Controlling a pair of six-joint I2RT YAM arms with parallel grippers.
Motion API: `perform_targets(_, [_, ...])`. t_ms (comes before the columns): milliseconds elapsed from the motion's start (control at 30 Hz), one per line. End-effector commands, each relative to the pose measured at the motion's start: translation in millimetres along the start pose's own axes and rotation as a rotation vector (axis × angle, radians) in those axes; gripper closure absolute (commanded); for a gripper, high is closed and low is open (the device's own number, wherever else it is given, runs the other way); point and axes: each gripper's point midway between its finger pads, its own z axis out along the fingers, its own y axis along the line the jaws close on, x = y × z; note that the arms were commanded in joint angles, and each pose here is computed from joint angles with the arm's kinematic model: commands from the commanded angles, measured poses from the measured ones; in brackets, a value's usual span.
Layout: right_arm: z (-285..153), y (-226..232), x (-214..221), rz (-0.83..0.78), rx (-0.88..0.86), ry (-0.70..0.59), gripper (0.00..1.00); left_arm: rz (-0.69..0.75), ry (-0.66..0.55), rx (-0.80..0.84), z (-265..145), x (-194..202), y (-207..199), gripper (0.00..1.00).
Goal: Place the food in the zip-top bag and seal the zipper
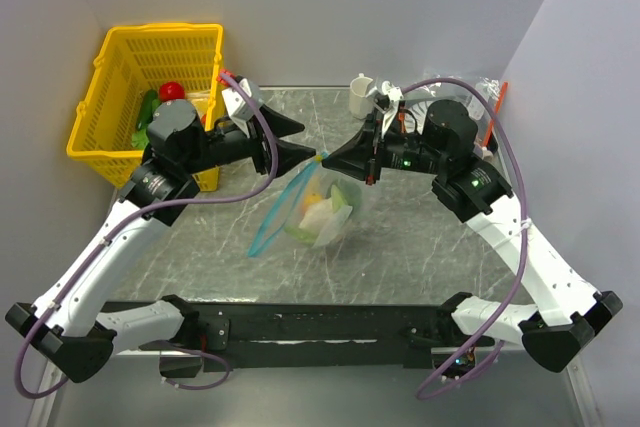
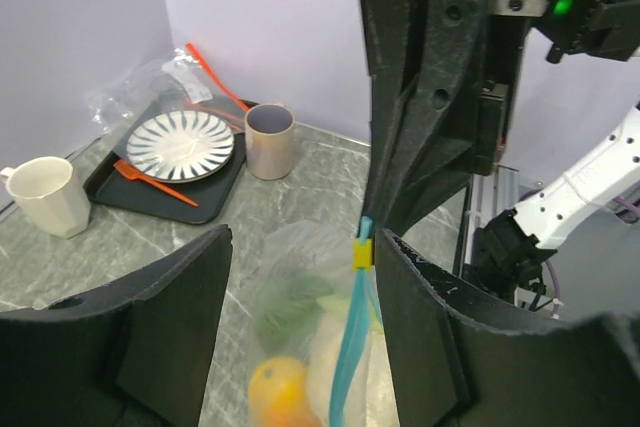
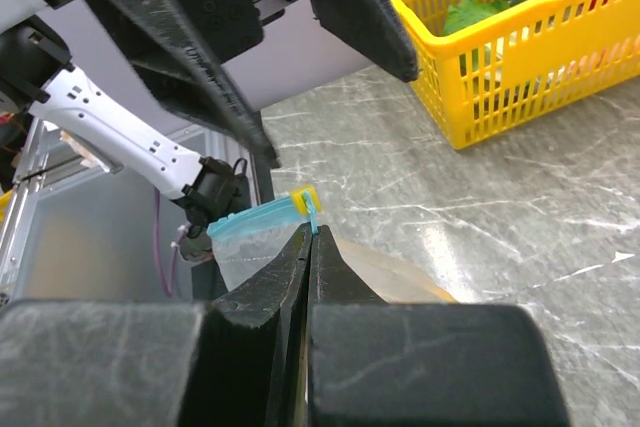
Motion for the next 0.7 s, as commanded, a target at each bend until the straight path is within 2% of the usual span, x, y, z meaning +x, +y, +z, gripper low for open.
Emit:
perform_targets(0, [-1.1, 6.6, -25.3, -0.071, -0.001, -0.06, 1.0, 0.016, -0.041, 0.096, 0.0, -14.6, -17.8, 0.38])
perform_targets(100, [-1.2, 6.8, -25.9, -0.075, -0.002, -0.063, 1.0, -0.01, -0.017, 0.127, 3.3, -7.4, -20.0, 0.41])
perform_targets(267, [-1.3, 8.6, -29.0, -0.078, -0.006, -0.069, 1.0, -0.047, 0.033, 0.152, 9.4, 3.3, -19.2, 0.54])
perform_targets(367, [-1.6, 10.0, -31.2, -0.084, -0.009, -0.073, 1.0, -0.047, 0.027, 0.144, 9.5, 5.0, -17.7, 0.49])
perform_targets(433, [-1.5, 9.9, -31.8, -0.082, -0.007, -0.073, 1.0, -0.047, 0.028, 0.15, 9.0, 7.7, -18.7, 0.5])
perform_targets(567, [-1.0, 9.5, -32.0, -0.081, -0.007, -0.072, 1.0, -0.05, 0.034, 0.188, 8.0, 7.8, -25.0, 0.61])
perform_targets(667, [-1.3, 11.1, -33.8, -0.082, -0.01, -0.08, 1.0, -0.055, 0.043, 0.2, 8.3, 9.5, -26.5, 0.66])
